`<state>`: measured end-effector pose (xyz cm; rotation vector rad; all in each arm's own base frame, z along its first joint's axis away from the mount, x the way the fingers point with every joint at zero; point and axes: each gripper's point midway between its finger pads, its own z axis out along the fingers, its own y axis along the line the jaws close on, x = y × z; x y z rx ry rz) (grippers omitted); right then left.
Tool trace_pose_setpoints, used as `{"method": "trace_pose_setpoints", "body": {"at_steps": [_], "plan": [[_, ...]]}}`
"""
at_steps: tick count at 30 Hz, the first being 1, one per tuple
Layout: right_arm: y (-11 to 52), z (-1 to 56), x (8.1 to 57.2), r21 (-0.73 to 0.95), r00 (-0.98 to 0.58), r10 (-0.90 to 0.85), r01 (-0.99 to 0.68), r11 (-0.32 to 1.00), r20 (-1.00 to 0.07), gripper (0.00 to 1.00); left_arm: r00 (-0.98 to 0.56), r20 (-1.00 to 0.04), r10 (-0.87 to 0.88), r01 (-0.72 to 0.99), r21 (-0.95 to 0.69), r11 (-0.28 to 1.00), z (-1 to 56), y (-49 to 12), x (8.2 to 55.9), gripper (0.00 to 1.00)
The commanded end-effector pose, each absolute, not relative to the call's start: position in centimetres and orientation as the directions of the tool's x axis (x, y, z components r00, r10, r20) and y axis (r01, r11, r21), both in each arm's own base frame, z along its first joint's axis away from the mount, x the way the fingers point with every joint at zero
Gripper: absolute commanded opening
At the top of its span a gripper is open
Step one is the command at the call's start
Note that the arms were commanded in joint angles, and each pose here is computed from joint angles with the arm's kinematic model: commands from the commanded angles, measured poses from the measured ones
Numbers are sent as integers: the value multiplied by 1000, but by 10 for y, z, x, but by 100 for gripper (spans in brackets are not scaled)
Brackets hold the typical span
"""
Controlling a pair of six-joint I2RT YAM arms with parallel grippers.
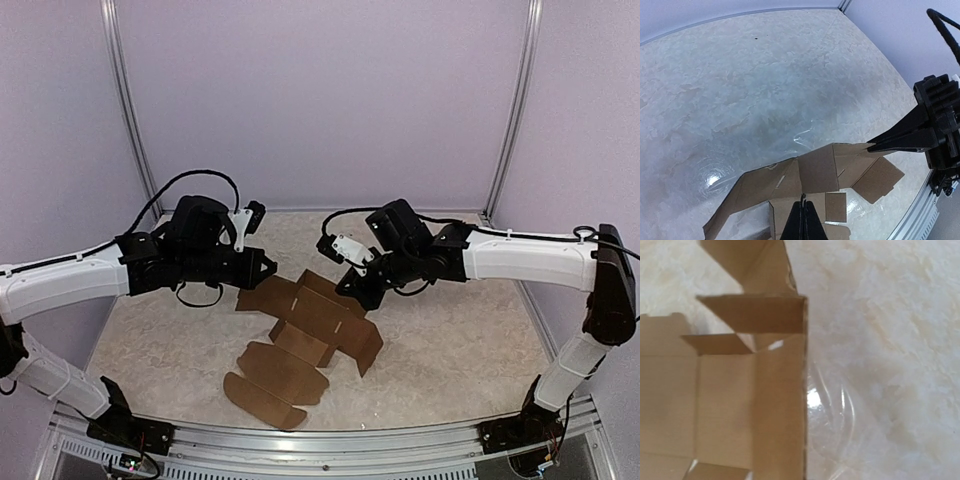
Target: Fold the paper box
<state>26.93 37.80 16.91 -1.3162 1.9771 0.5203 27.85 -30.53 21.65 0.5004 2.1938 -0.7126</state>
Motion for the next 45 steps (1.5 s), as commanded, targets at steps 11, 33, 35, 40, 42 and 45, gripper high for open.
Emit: {"method": "trace_pose_setpoints", "body": {"at_steps": [11,33,35,40,42,45], "plan": [[372,158,273,-242,-69,-764,-927,287,-642,0,-612,-788,76,422,-243,874,196,-235,269,0],[381,133,255,-573,190,-826,-799,185,-531,0,-629,-770,-110,386,-432,815,160,-214,287,0],[380,134,255,-592,204,-824,-784,186,-529,0,-642,-756,-123,359,-439,824,151,-212,292,0],[381,143,252,-633,249,-805,-750,191,-538,0,-700,-690,-187,295,-516,804,130,-209,300,0],[384,150,252,-651,271,-793,-732,198,-546,0,-727,-661,-187,292,-543,787,123,-214,299,0],[385,156,249,-674,295,-786,-712,199,-543,0,-759,-631,-162,294,-553,780,111,-220,298,0]]}}
